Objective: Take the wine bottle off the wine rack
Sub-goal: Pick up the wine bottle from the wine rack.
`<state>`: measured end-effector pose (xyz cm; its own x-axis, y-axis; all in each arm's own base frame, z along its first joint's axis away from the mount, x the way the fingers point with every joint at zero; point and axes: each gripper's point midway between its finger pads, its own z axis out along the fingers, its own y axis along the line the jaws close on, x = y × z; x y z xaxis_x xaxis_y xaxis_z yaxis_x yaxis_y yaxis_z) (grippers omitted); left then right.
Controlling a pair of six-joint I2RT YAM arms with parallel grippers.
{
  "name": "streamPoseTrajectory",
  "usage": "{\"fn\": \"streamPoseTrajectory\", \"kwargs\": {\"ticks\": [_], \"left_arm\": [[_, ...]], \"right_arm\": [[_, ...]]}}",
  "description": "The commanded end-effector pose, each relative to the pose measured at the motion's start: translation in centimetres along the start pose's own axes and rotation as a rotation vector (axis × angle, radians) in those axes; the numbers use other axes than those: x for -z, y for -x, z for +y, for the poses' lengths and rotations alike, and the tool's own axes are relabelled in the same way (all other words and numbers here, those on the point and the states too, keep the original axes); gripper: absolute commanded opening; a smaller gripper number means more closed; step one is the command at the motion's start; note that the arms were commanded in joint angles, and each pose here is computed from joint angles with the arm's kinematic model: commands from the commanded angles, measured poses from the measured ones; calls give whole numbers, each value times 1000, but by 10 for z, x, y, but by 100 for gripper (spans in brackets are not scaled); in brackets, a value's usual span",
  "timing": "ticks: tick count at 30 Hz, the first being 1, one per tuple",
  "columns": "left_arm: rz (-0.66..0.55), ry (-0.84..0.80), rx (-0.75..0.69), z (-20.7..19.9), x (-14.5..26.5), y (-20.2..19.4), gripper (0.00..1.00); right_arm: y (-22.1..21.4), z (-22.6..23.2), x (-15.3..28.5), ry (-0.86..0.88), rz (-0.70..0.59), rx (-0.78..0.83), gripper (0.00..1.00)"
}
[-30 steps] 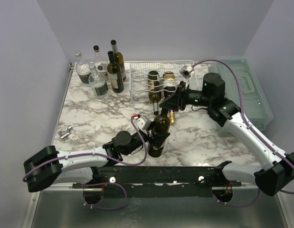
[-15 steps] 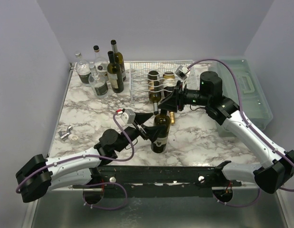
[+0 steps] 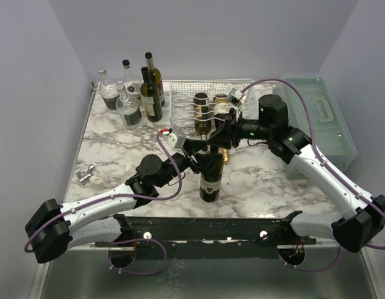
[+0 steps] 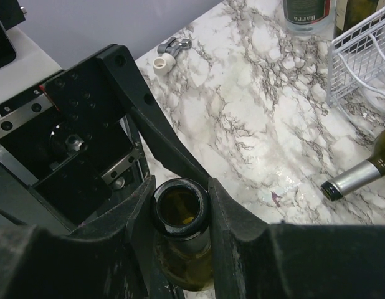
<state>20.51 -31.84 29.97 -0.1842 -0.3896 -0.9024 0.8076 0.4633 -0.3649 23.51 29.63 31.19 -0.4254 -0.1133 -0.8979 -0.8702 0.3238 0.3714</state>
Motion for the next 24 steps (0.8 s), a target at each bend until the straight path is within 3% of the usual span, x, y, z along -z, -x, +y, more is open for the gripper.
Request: {"fn": "streamPoseTrajectory", "kwargs": {"ticks": [1,4,9,13,16,18,22,24], "left_arm": [[55,-26,-4,-5,-13,-6,78],[75,-23,-11,-3,-18,-12,73],[94,-5,-39,2,-25,-18,53],[113,-8,-58,4,-30,-23,49],[125,-25,-68,2,-31,-26,16],[123,-30,-71,1,-30,-25,0],[100,-13,-74,3,-28,-17,0],[79,7,-77,5,-26,-11,0]], "right_arm": [[21,11,1,23,-58,41,0],[21,11,1,23,-57,41,0],[20,11,0,27,-54,37,0],[20,12,-1,30,-53,38,0],[20,12,0,30,-52,40,0],[18,12,0,29,-49,45,0],[13,14,0,43,-40,47,0],[12,17,1,55,-38,45,13]]}}
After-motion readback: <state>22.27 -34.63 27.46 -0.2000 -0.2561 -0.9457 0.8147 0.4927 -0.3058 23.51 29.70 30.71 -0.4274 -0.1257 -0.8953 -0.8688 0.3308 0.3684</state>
